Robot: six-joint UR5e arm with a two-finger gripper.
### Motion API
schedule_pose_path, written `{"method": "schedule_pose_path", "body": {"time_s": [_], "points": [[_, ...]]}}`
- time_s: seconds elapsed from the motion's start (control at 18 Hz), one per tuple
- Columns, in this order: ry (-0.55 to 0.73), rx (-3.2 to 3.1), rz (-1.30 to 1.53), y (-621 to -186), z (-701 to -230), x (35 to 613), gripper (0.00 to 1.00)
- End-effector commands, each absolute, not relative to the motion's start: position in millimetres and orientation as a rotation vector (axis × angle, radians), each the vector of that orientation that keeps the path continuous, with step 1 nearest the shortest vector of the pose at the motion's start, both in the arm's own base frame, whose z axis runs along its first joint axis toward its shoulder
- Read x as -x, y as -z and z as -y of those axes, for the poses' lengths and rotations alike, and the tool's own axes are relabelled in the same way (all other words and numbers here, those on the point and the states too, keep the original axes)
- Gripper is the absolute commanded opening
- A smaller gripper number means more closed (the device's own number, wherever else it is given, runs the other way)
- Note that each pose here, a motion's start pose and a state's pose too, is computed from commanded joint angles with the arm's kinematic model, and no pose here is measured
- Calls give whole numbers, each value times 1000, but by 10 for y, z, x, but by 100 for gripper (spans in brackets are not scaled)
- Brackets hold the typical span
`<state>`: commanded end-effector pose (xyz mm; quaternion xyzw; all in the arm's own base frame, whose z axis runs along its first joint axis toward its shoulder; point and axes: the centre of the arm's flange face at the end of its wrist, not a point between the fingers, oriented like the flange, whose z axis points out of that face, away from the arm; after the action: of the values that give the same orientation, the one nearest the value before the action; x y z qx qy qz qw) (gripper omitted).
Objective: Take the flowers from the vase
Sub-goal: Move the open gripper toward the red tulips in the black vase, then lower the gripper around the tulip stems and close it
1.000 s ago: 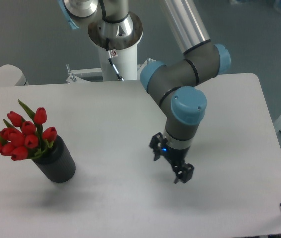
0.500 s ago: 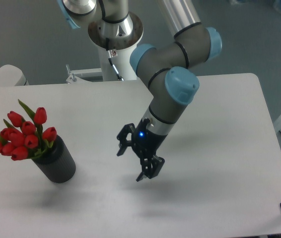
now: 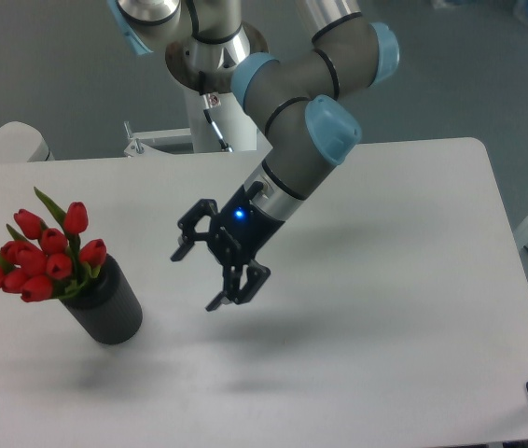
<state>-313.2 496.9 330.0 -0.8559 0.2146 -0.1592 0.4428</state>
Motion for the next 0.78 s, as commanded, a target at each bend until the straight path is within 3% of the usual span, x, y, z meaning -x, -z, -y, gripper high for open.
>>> {"method": "schedule_pose_path", "body": {"time_s": [0.44,0.78], "points": [[530,2045,-586,-3469,-5352,2372,100],[559,2043,-587,-3359,-5348,2290,100]]}}
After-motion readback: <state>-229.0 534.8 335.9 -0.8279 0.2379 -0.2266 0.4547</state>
